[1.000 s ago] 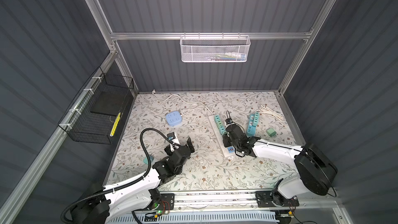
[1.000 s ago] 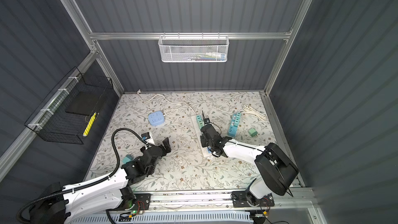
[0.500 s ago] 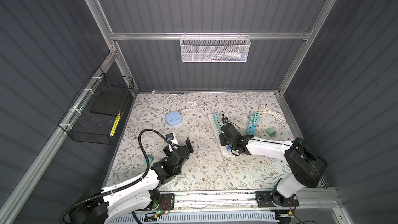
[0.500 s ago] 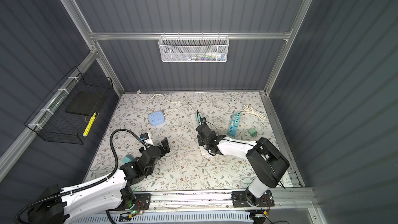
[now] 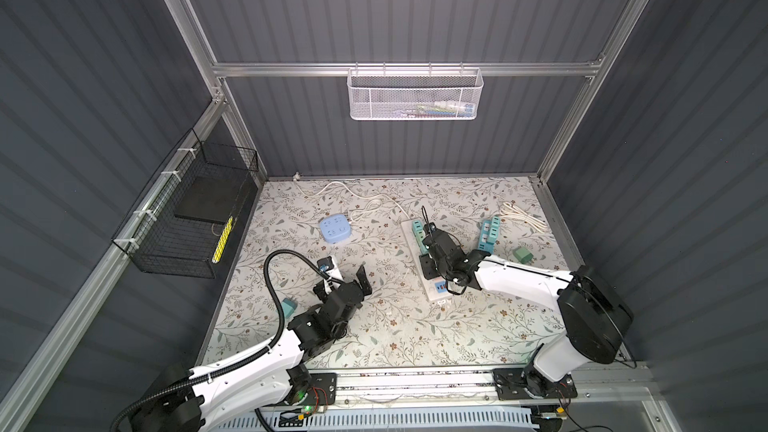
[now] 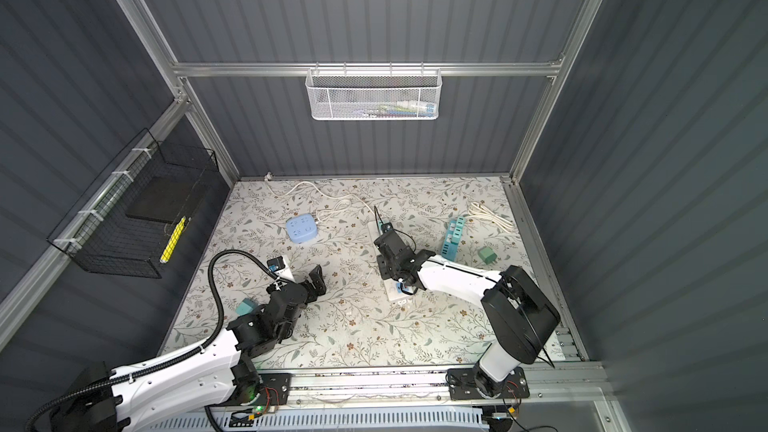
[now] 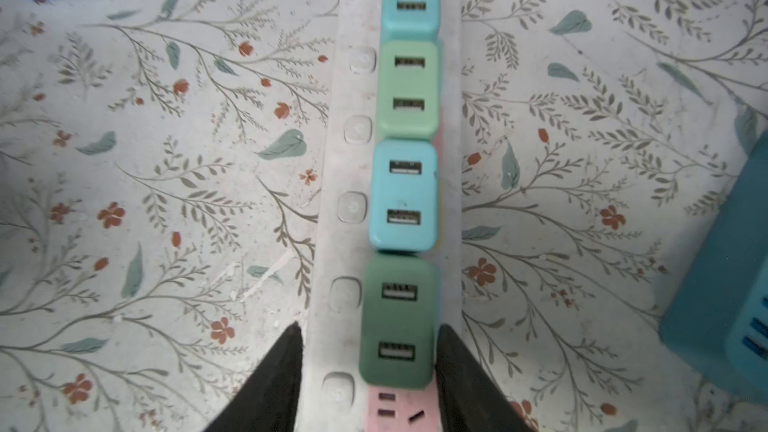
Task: Insert the plug
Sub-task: 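Lower the green adapter into the fourth socket with the right gripper, open it, then move the right gripper to the green adapter beside the teal power cube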
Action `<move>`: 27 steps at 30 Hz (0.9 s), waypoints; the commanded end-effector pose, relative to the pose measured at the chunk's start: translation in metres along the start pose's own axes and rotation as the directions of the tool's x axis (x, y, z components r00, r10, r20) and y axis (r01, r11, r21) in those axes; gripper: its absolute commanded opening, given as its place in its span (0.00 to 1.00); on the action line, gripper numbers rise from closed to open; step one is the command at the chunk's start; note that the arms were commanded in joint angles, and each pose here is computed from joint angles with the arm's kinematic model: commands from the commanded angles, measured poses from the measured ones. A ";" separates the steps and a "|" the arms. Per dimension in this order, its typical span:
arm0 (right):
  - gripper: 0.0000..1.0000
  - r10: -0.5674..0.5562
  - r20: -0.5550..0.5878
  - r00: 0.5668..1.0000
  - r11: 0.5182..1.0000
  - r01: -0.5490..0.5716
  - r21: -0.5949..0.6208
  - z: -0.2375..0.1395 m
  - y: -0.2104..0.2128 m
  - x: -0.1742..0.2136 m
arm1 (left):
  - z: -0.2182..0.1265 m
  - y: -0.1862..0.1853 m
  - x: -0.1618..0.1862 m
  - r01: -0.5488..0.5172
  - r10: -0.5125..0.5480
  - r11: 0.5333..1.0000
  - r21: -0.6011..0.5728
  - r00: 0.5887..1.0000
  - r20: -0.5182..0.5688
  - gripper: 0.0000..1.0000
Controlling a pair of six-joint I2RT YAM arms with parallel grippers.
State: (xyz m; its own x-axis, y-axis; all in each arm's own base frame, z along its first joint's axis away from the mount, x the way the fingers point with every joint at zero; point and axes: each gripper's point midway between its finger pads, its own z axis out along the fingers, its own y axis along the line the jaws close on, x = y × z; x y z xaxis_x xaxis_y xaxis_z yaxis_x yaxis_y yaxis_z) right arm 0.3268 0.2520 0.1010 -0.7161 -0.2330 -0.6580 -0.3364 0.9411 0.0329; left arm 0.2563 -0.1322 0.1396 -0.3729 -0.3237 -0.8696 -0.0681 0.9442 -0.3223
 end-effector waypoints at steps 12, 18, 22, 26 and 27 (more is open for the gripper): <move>0.53 0.059 -0.061 0.996 0.998 -0.058 0.024 0.006 -0.034 0.007 | -0.003 0.003 -0.004 -0.030 0.030 1.000 -0.007 1.000 0.000 1.00; 0.52 0.086 -0.113 0.990 0.996 -0.081 0.043 0.015 -0.040 0.034 | -0.001 0.003 -0.003 -0.034 0.034 0.999 -0.009 0.999 -0.005 1.00; 0.52 0.098 -0.089 0.991 0.995 -0.095 0.044 0.005 -0.043 0.026 | 0.000 0.000 -0.001 -0.034 0.034 0.999 0.001 0.999 -0.011 1.00; 0.57 0.148 0.002 0.989 0.988 -0.148 0.051 -0.026 -0.049 -0.004 | 0.002 -0.009 -0.001 -0.045 0.046 0.999 0.028 0.999 -0.025 1.00; 0.59 0.171 0.029 0.985 0.982 -0.173 0.071 -0.034 -0.056 -0.010 | 0.003 -0.012 -0.001 -0.055 0.056 0.998 0.032 0.998 -0.033 1.00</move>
State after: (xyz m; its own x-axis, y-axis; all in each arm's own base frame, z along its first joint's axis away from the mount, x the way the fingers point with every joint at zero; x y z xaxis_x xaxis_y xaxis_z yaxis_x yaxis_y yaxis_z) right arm 0.3332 0.2104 0.1049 -0.7631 -0.1247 -0.6342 -0.2325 0.9685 0.0894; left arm 0.2550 -0.1338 0.1309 -0.4113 -0.2763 -0.8686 -0.0494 0.9583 -0.2815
